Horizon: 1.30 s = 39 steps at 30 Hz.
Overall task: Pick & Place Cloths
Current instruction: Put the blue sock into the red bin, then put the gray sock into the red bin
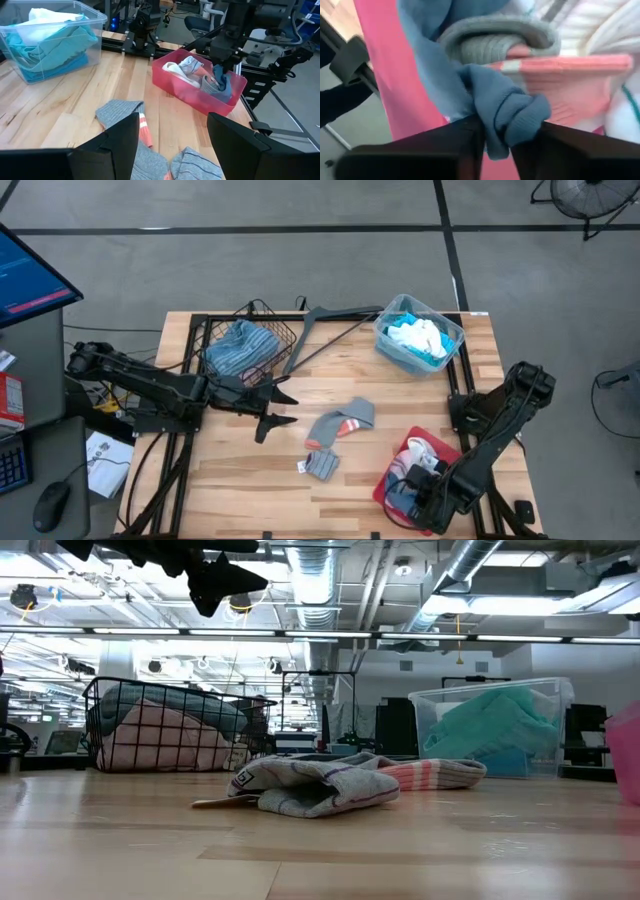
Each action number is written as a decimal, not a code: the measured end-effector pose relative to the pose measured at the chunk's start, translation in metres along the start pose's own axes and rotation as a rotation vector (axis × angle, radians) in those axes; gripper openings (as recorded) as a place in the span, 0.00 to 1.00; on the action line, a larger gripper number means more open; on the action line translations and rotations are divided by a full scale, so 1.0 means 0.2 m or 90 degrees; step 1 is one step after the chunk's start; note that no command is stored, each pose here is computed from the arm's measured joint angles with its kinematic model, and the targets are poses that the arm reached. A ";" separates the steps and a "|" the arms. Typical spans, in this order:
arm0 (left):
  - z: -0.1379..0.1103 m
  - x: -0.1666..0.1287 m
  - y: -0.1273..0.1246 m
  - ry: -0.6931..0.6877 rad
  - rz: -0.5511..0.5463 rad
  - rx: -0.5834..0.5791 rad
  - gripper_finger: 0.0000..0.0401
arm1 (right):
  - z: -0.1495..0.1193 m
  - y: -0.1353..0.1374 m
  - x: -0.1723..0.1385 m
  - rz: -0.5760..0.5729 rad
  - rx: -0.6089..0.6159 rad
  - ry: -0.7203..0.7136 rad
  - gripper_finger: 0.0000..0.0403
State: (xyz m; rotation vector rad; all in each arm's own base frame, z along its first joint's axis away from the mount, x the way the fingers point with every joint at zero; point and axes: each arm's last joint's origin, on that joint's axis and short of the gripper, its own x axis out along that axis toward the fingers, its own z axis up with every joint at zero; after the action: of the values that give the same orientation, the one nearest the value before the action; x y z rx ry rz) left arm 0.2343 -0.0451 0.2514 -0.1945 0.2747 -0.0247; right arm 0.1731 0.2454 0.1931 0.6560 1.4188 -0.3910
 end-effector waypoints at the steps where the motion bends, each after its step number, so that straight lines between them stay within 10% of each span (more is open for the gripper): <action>1: 0.00 0.00 0.00 -0.001 0.000 0.000 0.55 | 0.00 0.00 0.00 0.001 0.001 0.005 0.20; 13: 0.00 0.06 0.01 -0.020 -0.030 0.010 0.55 | 0.03 -0.07 -0.25 0.092 -0.013 0.007 0.63; 39: -0.54 0.64 0.02 0.228 0.017 0.203 0.55 | 0.12 -0.16 -0.41 0.122 0.036 -0.121 0.65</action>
State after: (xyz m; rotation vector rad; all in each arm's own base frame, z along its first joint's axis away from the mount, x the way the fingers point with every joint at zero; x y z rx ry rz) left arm 0.3281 -0.0686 0.1146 0.1340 0.6254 -0.0763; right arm 0.1607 0.1950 0.2671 0.7731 1.1568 -0.3329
